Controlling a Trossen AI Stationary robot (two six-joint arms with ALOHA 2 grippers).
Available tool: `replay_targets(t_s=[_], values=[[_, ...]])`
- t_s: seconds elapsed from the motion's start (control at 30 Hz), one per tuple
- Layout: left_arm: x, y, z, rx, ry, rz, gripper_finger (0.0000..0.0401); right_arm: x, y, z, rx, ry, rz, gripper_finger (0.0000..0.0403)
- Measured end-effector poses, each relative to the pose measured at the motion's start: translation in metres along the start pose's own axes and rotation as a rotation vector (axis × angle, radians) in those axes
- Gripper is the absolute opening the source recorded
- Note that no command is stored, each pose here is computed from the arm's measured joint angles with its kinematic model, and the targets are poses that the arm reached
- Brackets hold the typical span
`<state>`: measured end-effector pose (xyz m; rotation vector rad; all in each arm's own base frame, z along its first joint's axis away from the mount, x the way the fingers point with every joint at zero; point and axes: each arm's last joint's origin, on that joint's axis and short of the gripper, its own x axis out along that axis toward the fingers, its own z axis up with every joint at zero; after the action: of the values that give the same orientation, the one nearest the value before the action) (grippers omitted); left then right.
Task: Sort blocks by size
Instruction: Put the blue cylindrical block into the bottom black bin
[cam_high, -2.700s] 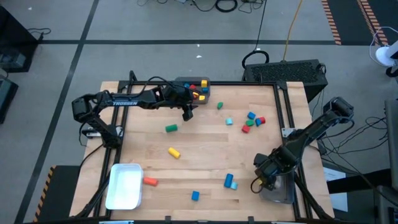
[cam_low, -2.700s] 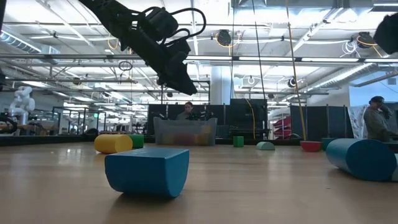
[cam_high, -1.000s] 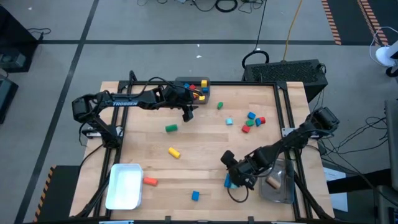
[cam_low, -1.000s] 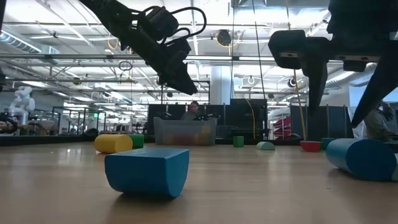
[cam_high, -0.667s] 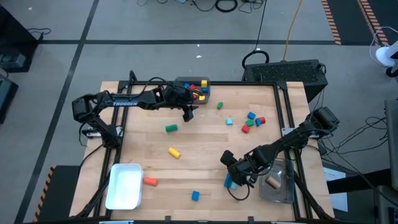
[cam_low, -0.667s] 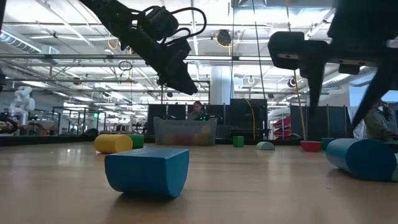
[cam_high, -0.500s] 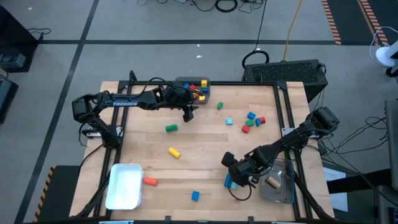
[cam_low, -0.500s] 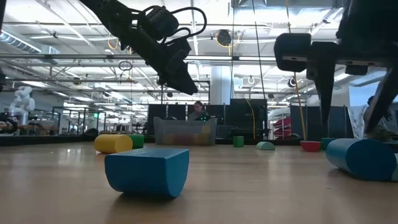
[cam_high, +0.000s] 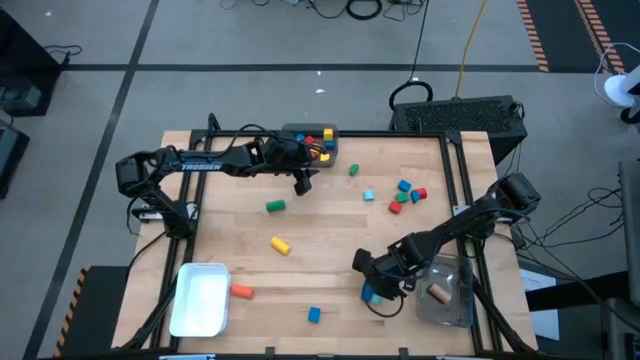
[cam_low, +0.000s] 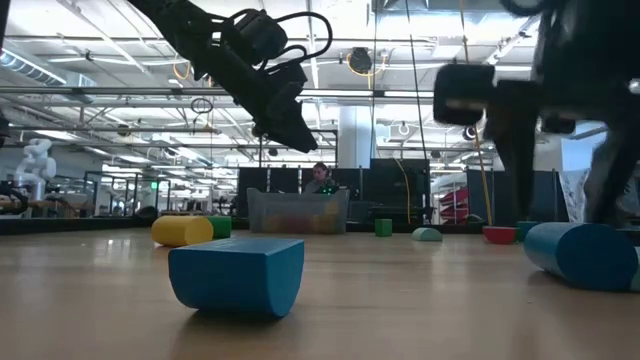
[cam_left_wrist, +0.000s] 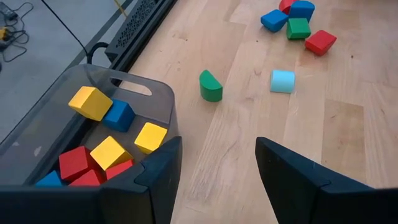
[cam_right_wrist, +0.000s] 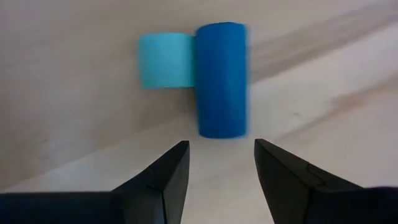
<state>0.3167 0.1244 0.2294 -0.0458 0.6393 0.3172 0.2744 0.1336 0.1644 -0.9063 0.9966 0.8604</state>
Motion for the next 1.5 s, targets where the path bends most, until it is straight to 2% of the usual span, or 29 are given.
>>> replay_targets(t_s=[0.2, 0.47, 0.6, 0.8, 1.03, 1.27, 1.5], values=[[0.0, 0.0, 0.0, 0.0, 0.001, 0.003, 0.0207, 0.019, 0.0, -0.001, -0.041, 0.021, 0.029, 0.0167], [0.0, 0.0, 0.0, 0.0, 0.0, 0.003, 0.0207, 0.022, -0.003, 0.004, -0.018, -0.016, 0.002, 0.0167], [0.0, 0.0, 0.0, 0.0, 0.001, 0.003, 0.0207, 0.016, -0.009, 0.011, 0.1, -0.058, 0.008, 0.0167], [0.0, 0.0, 0.0, 0.0, 0.001, 0.003, 0.0207, 0.008, -0.019, 0.019, 0.352, -0.142, 0.055, 0.0167], [0.0, -0.005, 0.0, 0.008, 0.0, -0.01, 0.0207, 0.007, -0.025, 0.018, 0.657, -0.154, 0.066, 0.0167], [0.0, -0.006, 0.0, 0.01, 0.0, -0.012, 0.0207, 0.023, -0.025, 0.03, 0.773, -0.226, 0.078, 0.0167], [0.0, -0.011, 0.0, 0.017, 0.006, -0.023, 0.0207, 0.041, -0.016, 0.032, 0.81, -0.159, 0.095, 0.0167]])
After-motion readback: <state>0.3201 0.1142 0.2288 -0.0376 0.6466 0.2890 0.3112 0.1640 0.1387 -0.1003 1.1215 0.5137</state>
